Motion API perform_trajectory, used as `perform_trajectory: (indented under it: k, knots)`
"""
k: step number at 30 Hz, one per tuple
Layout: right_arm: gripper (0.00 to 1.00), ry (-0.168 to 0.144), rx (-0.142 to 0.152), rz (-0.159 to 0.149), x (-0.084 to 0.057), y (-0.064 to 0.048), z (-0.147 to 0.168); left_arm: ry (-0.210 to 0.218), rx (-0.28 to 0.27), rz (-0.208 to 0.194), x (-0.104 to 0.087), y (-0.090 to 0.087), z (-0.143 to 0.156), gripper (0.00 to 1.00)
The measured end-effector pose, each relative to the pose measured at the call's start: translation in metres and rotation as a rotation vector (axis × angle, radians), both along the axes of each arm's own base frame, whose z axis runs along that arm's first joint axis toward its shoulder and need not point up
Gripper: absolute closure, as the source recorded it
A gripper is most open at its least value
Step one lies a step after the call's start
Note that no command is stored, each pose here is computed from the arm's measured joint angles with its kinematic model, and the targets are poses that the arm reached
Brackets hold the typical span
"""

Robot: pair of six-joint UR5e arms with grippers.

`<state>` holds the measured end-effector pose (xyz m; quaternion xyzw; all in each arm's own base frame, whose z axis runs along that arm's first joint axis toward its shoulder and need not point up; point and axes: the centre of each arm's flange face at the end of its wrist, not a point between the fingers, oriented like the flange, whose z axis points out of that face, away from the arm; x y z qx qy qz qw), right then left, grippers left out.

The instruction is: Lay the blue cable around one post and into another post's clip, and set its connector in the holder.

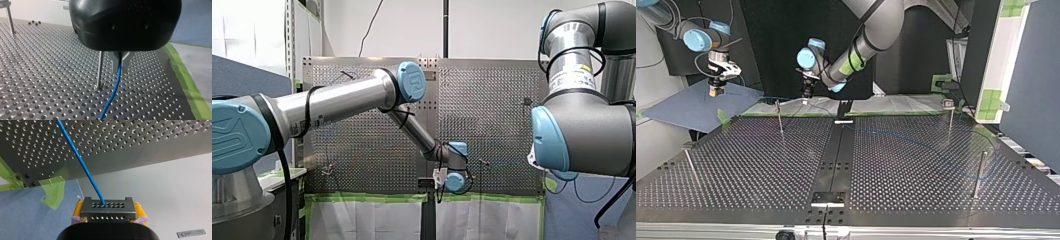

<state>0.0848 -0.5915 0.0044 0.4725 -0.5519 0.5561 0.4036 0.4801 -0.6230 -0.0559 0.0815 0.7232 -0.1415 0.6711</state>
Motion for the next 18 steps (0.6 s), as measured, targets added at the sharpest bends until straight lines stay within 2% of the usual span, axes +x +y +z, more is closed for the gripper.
perform_trajectory:
  k: [9, 18]
  knots:
    - [1.0, 0.012, -0.029, 0.024, 0.004, -0.002, 0.002, 0.011, 0.011, 0.01, 0.009, 0.003, -0.011, 1.0]
    - [1.0, 0.013, -0.042, 0.025, 0.004, -0.005, 0.003, 0.003, -0.013, 0.011, 0.017, -0.002, -0.005, 1.0]
